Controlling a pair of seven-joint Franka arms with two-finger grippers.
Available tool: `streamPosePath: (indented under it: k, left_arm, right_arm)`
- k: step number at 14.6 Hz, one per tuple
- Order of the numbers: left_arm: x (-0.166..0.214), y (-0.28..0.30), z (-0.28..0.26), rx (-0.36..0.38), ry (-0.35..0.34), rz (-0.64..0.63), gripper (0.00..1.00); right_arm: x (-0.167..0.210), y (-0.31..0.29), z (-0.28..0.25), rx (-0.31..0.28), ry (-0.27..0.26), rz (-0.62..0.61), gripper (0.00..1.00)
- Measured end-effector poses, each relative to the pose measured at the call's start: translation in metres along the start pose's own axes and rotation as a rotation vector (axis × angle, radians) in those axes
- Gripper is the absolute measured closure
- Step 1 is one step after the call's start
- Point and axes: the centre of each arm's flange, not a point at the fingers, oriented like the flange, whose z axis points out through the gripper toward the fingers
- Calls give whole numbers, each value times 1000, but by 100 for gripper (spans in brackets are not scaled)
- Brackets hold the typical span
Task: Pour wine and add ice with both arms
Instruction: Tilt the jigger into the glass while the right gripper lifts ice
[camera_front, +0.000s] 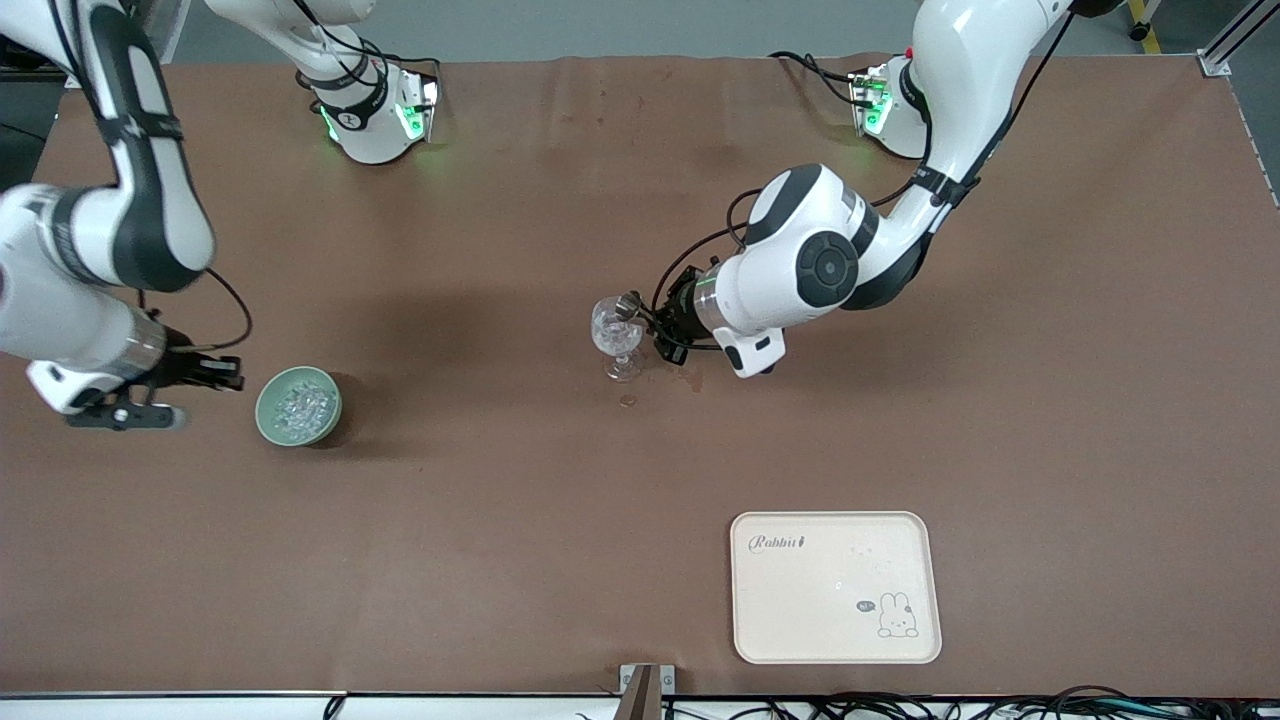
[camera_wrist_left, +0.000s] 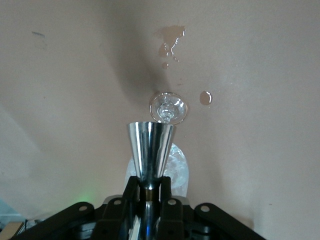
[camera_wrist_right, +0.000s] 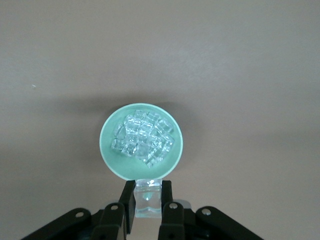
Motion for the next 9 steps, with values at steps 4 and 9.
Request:
streamPosePath:
  k: [4, 9]
  left_arm:
    - [-6, -3, 3, -19, 66, -7, 79]
    - [-17, -8, 10, -44, 149, -11, 79]
  right_arm:
    - [-17, -2, -83, 4, 10, -1, 75]
    - [-47, -35, -155, 6, 30, -4, 75]
